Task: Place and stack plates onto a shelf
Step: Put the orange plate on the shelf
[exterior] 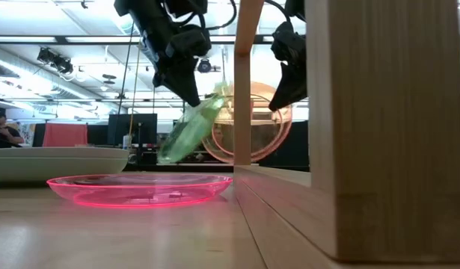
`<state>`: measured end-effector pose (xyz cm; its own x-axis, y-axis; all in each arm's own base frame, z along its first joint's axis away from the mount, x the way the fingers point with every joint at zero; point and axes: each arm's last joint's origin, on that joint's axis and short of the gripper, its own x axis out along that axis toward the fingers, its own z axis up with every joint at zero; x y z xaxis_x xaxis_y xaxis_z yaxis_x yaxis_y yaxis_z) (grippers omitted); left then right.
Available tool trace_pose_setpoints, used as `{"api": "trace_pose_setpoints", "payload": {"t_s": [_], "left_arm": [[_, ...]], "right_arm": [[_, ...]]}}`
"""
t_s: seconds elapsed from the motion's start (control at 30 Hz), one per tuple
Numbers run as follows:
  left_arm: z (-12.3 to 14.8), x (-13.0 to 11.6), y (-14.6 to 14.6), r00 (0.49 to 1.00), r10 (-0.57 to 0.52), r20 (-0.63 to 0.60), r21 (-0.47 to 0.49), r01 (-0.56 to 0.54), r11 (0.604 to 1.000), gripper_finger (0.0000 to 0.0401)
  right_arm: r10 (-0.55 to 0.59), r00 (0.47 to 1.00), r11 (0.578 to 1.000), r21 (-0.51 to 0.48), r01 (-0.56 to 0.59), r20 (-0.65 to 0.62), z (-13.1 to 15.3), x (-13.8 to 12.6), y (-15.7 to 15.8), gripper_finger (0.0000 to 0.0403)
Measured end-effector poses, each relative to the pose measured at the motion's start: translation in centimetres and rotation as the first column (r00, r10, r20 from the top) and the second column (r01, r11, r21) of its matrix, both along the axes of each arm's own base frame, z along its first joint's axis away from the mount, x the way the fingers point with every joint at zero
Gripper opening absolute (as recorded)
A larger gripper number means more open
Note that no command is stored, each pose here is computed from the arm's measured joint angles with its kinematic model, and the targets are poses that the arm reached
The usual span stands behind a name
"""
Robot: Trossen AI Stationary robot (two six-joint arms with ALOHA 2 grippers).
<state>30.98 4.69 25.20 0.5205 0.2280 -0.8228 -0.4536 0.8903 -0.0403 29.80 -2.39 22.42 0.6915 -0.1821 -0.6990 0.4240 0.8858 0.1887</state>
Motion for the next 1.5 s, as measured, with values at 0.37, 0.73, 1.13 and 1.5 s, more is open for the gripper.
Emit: {"api": "trace_pose_setpoints", "payload": {"t_s": [0.37,0.73,1.13,1.5], "left_arm": [[-0.5,0.0,0.0,0.999,-0.027,-0.041,0.012,0.028,1.0,0.0053],[-0.6,-0.2,0.0,0.997,-0.028,-0.067,0.009,0.029,1.0,0.0006],[-0.8,-0.6,0.0,0.991,-0.062,-0.116,0.019,0.064,0.998,0.0014],[-0.8,-0.6,0.0,0.991,-0.062,-0.116,0.02,0.065,0.998,0.0015]], "right_arm": [[-0.049,0.998,0.998,-0.051,0.047,-0.044,-0.3,-0.3,-0.2,0.0009],[-0.081,0.991,0.994,-0.078,0.073,-0.11,-0.6,-0.8,-0.9,0.0009],[-0.103,0.983,0.989,-0.119,0.086,-0.15,0.6,-2.5,-2.6,0.0009],[-0.097,0.994,0.994,0.038,0.098,-0.042,5.6,-8.0,-2.2,0.0009]]}}
